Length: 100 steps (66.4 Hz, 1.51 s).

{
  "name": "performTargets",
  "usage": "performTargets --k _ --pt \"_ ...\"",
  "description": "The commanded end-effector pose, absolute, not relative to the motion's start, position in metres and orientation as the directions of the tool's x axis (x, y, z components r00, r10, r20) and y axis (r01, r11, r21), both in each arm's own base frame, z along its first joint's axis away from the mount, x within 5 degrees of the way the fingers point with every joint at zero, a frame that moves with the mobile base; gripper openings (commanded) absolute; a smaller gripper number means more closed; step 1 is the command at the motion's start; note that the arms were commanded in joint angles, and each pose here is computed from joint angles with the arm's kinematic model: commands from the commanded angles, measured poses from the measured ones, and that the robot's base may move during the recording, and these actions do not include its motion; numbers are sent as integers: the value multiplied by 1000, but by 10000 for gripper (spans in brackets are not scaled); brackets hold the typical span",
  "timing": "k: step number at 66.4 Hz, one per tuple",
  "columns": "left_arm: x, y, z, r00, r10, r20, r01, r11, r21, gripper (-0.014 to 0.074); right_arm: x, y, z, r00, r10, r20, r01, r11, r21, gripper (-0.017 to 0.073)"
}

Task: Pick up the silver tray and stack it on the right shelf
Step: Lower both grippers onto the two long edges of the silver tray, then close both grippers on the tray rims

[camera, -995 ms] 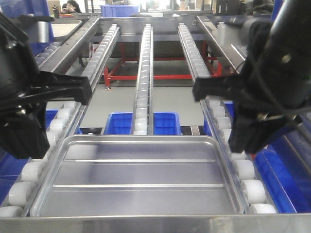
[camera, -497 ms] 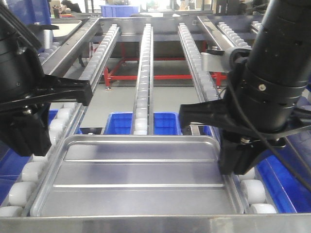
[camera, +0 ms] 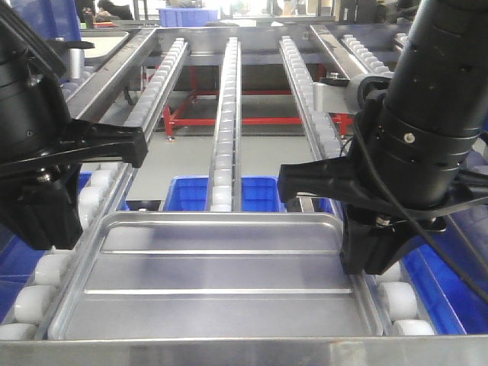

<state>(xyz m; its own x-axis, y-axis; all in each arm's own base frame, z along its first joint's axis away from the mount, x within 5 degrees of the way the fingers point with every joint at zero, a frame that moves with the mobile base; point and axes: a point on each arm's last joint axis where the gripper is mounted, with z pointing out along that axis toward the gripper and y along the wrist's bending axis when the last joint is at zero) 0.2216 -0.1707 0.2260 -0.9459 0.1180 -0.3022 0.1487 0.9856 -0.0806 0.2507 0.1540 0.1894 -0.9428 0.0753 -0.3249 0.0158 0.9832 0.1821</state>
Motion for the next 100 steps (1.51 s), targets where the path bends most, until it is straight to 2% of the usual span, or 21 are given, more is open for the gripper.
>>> performTargets --k 1,8,18,19,21,29,34,39,43,54,68,100 --pt "223 -173 242 -929 106 -355 156 981 -117 -91 256 157 208 -915 78 -397 -11 976 218 84" --pt "224 -173 241 -928 106 -356 157 981 -118 -91 256 157 209 -913 80 -400 -11 975 220 138" --pt "226 -174 242 -918 111 -380 168 978 -120 -91 257 156 209 -913 89 -398 -2 975 224 320" --pt "227 -175 241 -915 118 -385 173 978 -112 -91 257 156 209 -913 90 -398 -1 975 224 377" --pt "228 -175 238 -918 120 -379 173 979 -109 -91 257 156 209 -913 90 -398 -1 975 224 392" --pt "229 -177 231 -930 114 -348 161 981 -109 -78 257 157 208 -914 90 -396 -1 975 223 398" --pt "229 -178 229 -934 113 -340 158 981 -109 21 257 157 208 -914 89 -397 -2 975 222 398" --pt "230 -178 228 -934 113 -339 158 981 -109 176 257 156 208 -914 88 -397 -2 975 222 398" --pt "230 -178 228 -935 108 -338 154 982 -112 240 257 156 208 -913 89 -398 -2 975 221 398" --pt "232 -180 227 -930 106 -353 159 980 -123 245 258 157 207 -912 86 -402 -5 975 221 402" --pt "235 -183 222 -928 107 -358 162 978 -128 245 260 158 199 -920 81 -384 -1 978 208 496" --pt "241 -187 205 -934 128 -333 170 981 -98 244 264 160 187 -929 75 -362 4 981 194 496"
